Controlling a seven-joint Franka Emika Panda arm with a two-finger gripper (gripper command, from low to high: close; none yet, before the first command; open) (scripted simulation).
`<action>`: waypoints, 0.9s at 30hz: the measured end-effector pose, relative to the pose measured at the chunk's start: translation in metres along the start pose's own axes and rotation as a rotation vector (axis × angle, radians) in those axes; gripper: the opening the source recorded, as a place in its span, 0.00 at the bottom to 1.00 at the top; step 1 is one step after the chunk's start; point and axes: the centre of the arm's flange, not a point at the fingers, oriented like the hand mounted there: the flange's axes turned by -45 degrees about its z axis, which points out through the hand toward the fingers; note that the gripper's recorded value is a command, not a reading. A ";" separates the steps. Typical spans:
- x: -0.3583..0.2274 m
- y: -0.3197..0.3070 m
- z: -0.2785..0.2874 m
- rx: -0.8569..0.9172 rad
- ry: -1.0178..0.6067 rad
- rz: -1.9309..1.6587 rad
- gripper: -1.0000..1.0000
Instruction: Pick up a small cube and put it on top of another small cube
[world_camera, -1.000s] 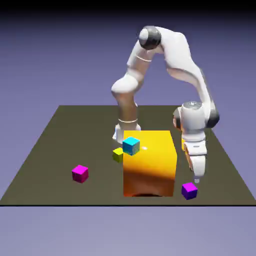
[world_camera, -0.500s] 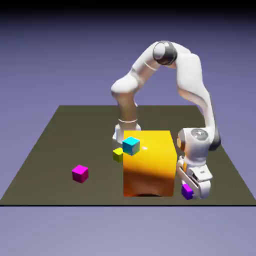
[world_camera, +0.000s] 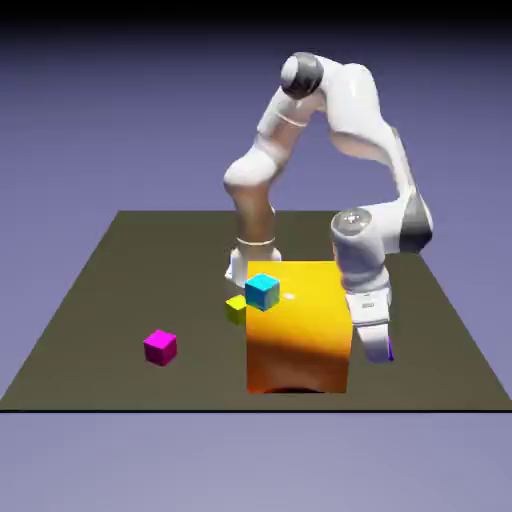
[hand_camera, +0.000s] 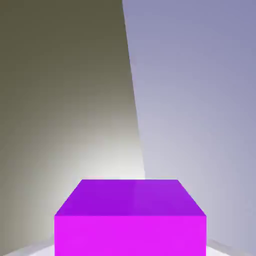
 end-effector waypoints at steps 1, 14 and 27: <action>-0.005 0.006 -0.010 -0.007 0.046 0.046 0.00; -0.157 0.059 -0.119 -0.360 0.505 0.573 0.00; -0.336 -0.050 -0.118 -0.780 0.262 1.000 0.00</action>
